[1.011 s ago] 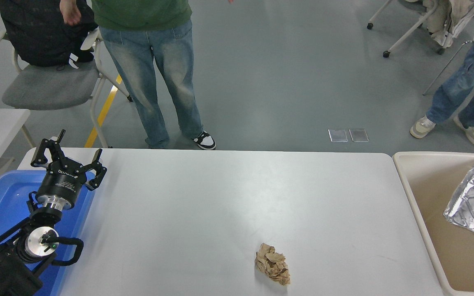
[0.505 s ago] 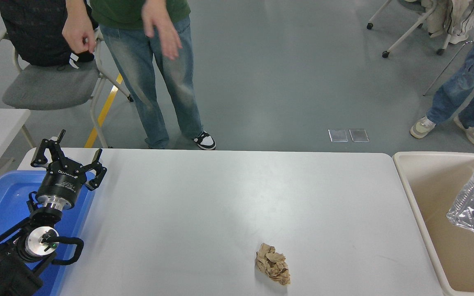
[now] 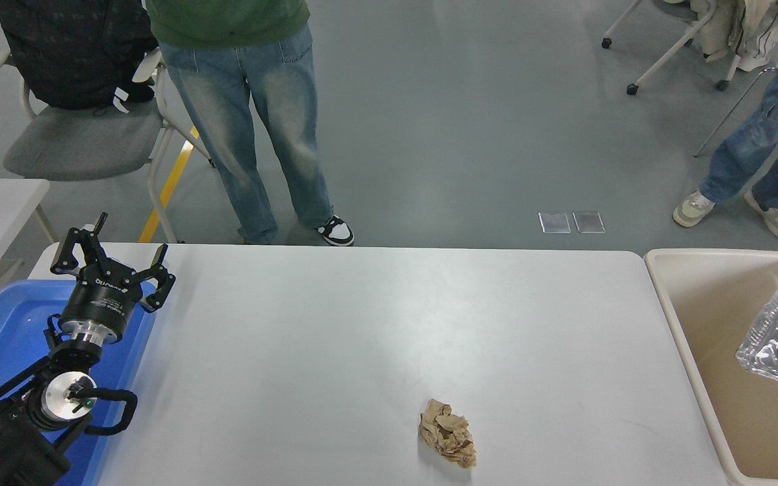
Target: Clean the table surface
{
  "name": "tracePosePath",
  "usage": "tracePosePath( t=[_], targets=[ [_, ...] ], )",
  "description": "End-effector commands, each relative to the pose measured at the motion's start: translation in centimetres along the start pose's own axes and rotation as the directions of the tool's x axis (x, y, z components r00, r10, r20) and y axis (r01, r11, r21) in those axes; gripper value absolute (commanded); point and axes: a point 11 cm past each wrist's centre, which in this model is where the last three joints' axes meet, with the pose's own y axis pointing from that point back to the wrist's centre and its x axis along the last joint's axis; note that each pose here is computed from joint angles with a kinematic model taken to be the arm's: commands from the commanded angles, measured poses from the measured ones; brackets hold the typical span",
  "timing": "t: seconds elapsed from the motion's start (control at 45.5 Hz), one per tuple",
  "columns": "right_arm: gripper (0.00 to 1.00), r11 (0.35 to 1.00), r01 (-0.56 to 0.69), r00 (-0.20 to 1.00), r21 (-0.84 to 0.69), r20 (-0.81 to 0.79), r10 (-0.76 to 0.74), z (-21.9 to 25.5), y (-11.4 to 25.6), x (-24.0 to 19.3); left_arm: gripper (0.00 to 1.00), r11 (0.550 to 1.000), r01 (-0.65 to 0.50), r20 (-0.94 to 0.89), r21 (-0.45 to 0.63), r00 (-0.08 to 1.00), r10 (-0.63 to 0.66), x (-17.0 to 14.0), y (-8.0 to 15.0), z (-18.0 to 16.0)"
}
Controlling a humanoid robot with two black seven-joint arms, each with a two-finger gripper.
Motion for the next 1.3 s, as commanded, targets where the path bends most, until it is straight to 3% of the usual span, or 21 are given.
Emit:
tracePosePath(
  t=[0.0,0.725,1.077,1.275],
  targets=[
    [0.98,1.0,-0.005,1.0,-0.002,0.003,0.005,0.0,0.0,0.1,0.99,1.0,0.0,-0.001,0.0,1.0,0.0,0.0,0.0,0.0],
    [0.98,0.999,-0.004,0.997,-0.034,0.082,0.007,1.2,-0.8,2.5,0.99,1.0,-0.002,0.002,0.001,1.0,0.002,0.1,0.1,0.0],
    [0.98,0.993,0.122,0.877,-0.003,0.469,-0.106,0.0,-1.2,2.6,0.99,1.0,-0.002,0.002,0.001,1.0,0.002,0.1,0.1,0.0],
    [0.98,0.979,0.144,0.752,0.146,0.627,-0.204,-1.0,-0.1,6.9,0.99,1.0,-0.002,0.002,0.001,1.0,0.002,0.1,0.1,0.0]
  ],
)
